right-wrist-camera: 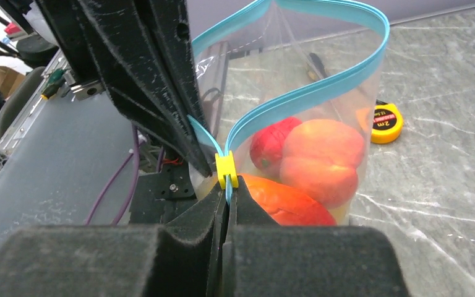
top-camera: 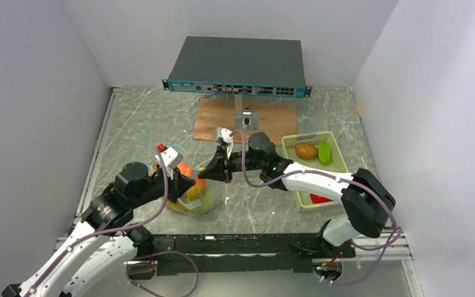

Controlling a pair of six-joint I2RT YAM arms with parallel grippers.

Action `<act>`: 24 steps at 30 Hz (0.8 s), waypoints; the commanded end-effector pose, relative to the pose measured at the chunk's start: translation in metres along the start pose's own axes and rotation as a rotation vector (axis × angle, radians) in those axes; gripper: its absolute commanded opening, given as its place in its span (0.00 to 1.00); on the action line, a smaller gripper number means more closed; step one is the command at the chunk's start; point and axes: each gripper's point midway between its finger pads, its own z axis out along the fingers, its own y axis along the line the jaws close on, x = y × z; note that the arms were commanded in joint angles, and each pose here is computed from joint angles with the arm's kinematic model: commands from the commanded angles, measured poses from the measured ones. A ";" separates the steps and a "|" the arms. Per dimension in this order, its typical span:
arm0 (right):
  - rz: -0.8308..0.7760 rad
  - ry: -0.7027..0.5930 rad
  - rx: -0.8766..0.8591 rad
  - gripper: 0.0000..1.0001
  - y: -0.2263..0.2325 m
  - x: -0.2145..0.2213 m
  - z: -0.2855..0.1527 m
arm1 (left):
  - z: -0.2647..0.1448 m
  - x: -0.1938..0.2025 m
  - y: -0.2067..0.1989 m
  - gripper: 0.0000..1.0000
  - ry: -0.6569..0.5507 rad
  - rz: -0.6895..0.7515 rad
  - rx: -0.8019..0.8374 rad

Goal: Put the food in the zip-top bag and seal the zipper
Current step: Adjust the zipper food storage bag at the center of the board, then zip the zipper food storage bag at the center of the board.

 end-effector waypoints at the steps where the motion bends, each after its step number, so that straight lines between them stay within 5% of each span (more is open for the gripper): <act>1: -0.078 -0.066 -0.051 0.00 0.016 -0.022 -0.005 | -0.008 -0.023 0.014 0.08 -0.047 -0.049 -0.120; 5: -0.071 -0.061 -0.058 0.00 0.019 -0.022 -0.007 | -0.012 -0.030 0.009 0.22 -0.013 -0.056 -0.111; 12: -0.062 -0.047 -0.067 0.00 0.022 -0.021 -0.009 | -0.018 -0.080 -0.017 0.63 -0.110 0.039 0.009; 24: -0.064 -0.043 -0.059 0.00 0.031 -0.031 -0.016 | 0.010 -0.076 -0.046 0.66 0.036 0.185 0.246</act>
